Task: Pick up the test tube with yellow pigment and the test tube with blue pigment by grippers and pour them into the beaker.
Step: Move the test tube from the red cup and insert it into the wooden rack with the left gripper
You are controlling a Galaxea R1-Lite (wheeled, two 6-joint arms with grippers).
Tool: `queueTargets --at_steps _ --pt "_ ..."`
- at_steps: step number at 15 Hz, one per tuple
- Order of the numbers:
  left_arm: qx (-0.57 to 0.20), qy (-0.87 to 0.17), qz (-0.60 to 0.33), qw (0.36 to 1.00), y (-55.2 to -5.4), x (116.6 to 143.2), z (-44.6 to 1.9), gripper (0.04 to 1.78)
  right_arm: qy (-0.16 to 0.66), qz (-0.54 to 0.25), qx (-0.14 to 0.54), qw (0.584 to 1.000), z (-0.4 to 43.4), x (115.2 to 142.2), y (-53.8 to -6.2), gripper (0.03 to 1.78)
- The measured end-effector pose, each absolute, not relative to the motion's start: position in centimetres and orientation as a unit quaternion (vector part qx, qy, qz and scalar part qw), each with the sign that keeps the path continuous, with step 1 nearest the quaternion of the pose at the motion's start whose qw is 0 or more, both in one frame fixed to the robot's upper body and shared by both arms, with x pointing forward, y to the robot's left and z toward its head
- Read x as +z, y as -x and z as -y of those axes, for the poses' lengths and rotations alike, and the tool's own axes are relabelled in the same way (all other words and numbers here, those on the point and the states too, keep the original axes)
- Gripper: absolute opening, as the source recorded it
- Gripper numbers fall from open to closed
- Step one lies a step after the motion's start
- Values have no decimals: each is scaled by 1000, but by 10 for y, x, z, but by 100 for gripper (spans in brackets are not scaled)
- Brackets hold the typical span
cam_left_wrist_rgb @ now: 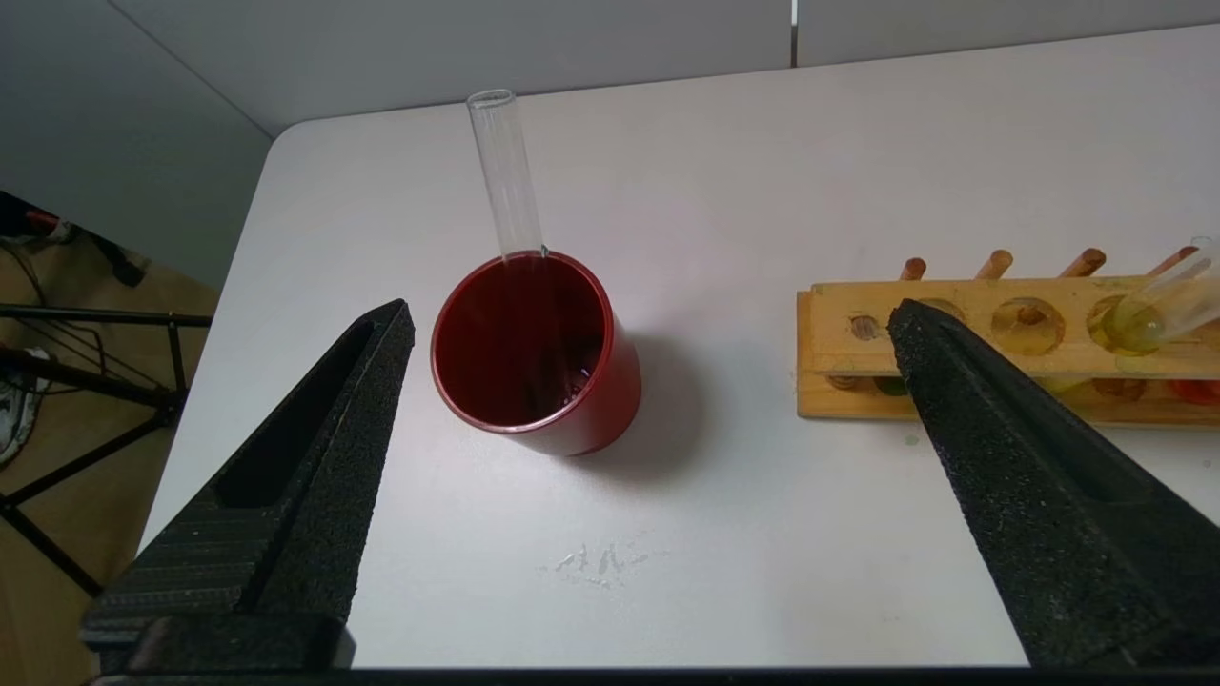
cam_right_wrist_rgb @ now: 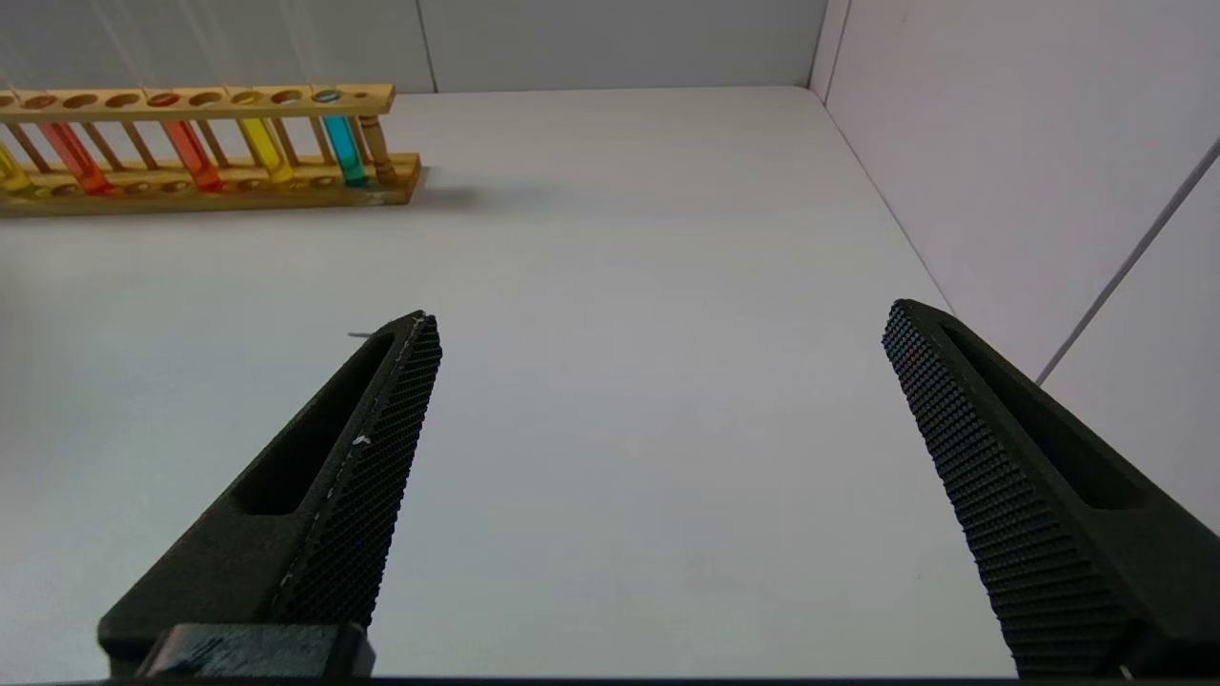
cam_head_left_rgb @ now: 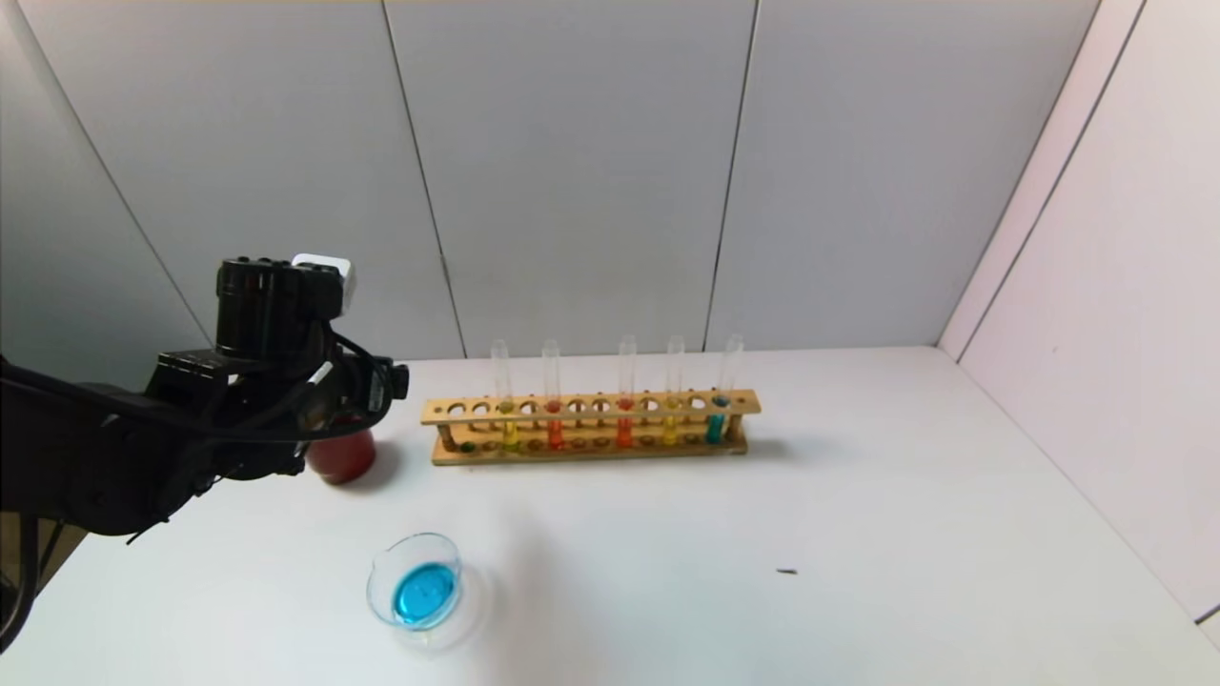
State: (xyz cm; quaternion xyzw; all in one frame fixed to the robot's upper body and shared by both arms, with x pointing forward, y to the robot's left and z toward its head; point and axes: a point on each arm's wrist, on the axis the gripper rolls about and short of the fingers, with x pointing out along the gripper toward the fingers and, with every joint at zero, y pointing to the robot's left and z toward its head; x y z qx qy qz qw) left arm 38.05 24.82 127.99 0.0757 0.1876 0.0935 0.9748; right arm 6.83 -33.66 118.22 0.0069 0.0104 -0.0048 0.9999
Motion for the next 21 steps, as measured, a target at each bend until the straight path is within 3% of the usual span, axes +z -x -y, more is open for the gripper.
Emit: queueTargets --at_steps 12,21 --pt "51 -22 -184 981 -365 1261 -191 175 -7 -10 -5 1000 337 1182 -68 170" --pt "35 -1 -160 986 -399 1248 -161 175 -7 -10 -5 1000 337 1182 -68 170"
